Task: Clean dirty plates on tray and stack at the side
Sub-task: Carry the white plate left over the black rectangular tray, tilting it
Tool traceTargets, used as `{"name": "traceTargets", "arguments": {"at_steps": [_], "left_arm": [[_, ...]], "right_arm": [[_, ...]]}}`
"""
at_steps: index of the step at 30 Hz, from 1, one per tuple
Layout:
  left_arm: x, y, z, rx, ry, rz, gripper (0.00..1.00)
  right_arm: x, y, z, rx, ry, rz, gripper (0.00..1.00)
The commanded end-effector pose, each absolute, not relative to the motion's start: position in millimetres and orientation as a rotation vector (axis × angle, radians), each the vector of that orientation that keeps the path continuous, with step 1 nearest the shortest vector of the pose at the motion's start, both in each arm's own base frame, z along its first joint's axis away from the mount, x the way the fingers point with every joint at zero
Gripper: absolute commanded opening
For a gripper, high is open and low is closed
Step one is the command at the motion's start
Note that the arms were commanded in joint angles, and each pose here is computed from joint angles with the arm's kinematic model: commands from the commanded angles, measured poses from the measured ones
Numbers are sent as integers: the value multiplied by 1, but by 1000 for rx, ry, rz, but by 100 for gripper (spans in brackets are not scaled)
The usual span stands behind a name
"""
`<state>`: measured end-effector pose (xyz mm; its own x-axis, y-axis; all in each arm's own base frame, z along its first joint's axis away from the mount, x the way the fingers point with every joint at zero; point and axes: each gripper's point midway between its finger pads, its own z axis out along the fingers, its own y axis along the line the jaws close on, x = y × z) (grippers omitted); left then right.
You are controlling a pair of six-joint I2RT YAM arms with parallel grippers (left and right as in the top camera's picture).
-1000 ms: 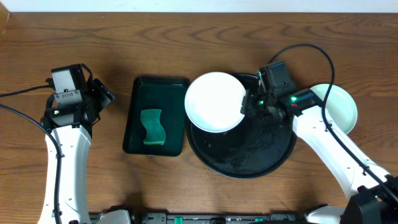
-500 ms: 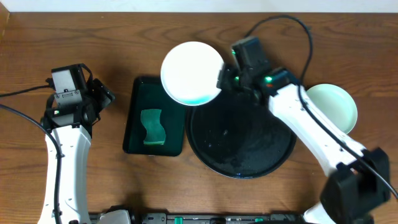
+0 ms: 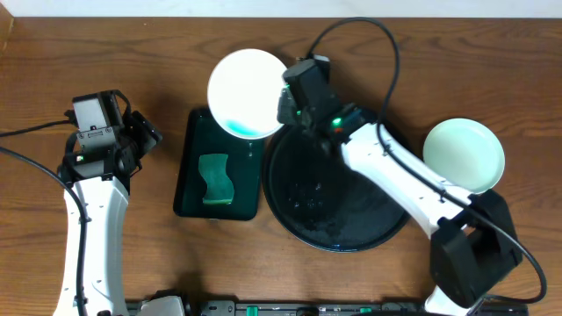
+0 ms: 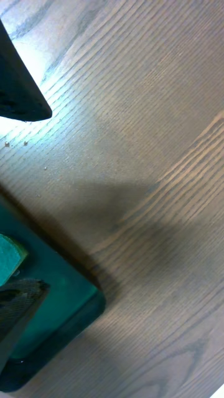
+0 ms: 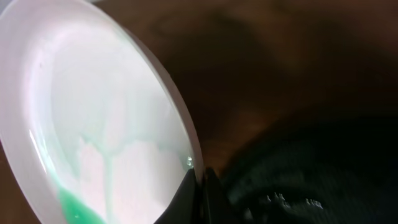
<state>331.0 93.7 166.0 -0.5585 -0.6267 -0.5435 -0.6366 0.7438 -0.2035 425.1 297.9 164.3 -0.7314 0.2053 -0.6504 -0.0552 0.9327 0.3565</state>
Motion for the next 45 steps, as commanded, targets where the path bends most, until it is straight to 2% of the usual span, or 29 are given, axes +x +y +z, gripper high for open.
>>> {"name": "traceTargets", "arguments": {"at_steps": [1, 16, 29, 45], "left_arm": [[332, 97, 172, -954, 2321, 36, 81], [332, 97, 172, -953, 2321, 36, 81], [332, 97, 172, -953, 2321, 36, 81], [332, 97, 172, -953, 2321, 36, 81]], "right_arm": [[429, 305, 183, 50, 2235, 332, 1], [408, 329, 193, -75, 2156, 212, 1], [389, 332, 203, -217, 2066, -34, 1], [385, 332, 206, -405, 2023, -183, 1]]}}
